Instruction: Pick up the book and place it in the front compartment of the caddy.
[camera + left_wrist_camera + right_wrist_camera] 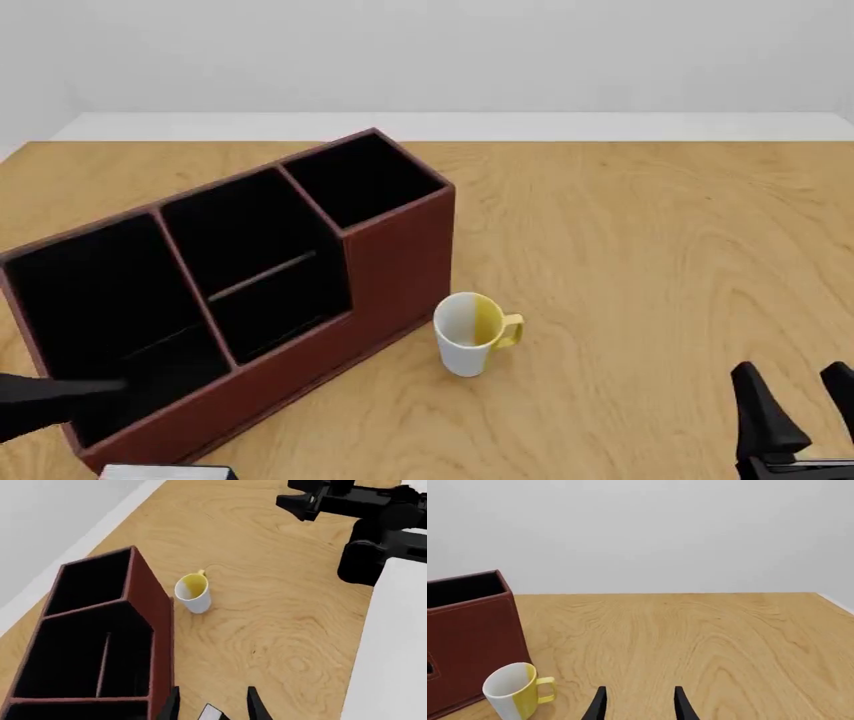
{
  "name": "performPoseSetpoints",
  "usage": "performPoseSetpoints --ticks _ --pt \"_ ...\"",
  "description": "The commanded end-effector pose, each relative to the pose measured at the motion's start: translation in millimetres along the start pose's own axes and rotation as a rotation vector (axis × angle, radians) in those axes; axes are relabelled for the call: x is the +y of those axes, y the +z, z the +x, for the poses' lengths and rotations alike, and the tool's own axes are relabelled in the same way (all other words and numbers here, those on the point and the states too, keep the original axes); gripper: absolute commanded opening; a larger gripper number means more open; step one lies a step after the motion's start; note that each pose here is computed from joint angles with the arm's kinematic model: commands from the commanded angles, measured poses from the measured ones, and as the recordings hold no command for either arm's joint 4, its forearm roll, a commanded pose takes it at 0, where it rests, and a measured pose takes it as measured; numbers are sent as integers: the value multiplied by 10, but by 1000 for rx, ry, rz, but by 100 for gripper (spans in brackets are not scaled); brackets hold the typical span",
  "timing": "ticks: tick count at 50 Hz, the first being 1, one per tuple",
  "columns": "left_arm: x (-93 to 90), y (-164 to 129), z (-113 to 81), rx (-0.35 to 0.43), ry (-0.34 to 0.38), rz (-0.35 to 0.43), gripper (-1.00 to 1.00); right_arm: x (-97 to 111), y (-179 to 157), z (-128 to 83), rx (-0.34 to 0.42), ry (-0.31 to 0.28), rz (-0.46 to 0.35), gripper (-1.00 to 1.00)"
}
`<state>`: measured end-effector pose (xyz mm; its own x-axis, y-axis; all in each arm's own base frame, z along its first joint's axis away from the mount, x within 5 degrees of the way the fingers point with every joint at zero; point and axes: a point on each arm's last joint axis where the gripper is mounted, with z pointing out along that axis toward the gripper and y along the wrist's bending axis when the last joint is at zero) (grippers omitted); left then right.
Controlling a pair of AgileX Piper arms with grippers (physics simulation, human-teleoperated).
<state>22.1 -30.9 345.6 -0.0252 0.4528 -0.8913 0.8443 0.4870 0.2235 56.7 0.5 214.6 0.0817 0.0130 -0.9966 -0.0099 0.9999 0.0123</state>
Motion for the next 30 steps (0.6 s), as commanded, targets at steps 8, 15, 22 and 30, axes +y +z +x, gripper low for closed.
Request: performPoseSetpoints --ticks 8,15,22,30 --pt "-176 180 -207 353 113 364 100 3 -5 -21 -5 -5 -4 100" --pt "-286 391 -112 462 157 403 100 3 -4 -14 -4 -5 -5 100" --pt "-332 521 11 537 209 414 100 3 0 -9 -3 -4 -6 100" --pt "-211 644 32 585 265 351 100 3 2 -11 -2 -2 -5 100"
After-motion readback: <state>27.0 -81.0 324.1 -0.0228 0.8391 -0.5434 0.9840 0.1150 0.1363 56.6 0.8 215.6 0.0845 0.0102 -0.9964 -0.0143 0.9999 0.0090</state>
